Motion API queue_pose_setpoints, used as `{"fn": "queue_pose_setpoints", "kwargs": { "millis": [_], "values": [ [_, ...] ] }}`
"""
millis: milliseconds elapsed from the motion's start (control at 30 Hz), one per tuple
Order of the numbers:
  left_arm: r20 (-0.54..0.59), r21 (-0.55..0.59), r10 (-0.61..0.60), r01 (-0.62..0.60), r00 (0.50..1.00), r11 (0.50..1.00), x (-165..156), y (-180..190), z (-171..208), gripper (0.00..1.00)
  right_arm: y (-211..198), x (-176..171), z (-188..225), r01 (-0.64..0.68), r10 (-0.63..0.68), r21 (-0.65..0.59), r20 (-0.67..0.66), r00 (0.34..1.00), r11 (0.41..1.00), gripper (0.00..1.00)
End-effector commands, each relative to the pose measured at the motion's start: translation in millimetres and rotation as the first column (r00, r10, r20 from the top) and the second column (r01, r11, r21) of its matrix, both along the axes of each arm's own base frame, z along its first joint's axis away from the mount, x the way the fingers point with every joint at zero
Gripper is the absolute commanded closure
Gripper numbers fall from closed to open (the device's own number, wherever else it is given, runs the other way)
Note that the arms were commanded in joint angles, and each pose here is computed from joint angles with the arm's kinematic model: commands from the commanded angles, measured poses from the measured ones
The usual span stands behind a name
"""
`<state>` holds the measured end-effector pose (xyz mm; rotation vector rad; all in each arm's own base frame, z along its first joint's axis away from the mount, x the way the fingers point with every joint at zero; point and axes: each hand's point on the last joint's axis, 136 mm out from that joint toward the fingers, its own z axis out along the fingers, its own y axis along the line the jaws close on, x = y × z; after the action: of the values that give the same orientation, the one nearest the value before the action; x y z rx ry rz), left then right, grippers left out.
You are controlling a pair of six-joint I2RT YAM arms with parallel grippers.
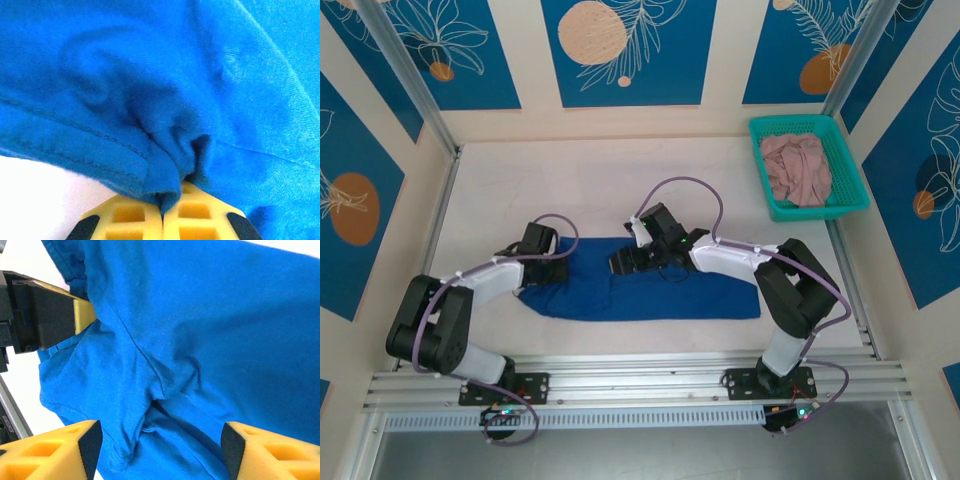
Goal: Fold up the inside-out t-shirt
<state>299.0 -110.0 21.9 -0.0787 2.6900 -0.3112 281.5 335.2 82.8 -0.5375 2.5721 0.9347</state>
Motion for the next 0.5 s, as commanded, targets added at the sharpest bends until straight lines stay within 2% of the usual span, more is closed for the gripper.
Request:
{"fn": "queue_pose_setpoints", "kwargs": {
  "millis": [0, 200, 467],
  "values": [
    [-0.071, -0.037, -0.026, 0.024, 0.997, 0.999, -17, -7, -11, 1.00, -9, 2, 13, 0.008, -0.007, -0.020, 0.034, 0.999, 1.000, 0.34],
    [-0.038, 0.098, 0.075, -0.071, 0.996, 0.993, -5, 32, 24, 1.00, -39, 13, 28, 0.071, -0.069, -0.036, 0.059, 0.996, 0.997, 0.34],
    [-0.040, 0.273, 0.155, -0.138, 0.987, 0.952, 2, 82, 70, 1.00, -88, 28, 40, 0.195, -0.193, -0.028, 0.038, 0.980, 0.980, 0.34]
  ]
}}
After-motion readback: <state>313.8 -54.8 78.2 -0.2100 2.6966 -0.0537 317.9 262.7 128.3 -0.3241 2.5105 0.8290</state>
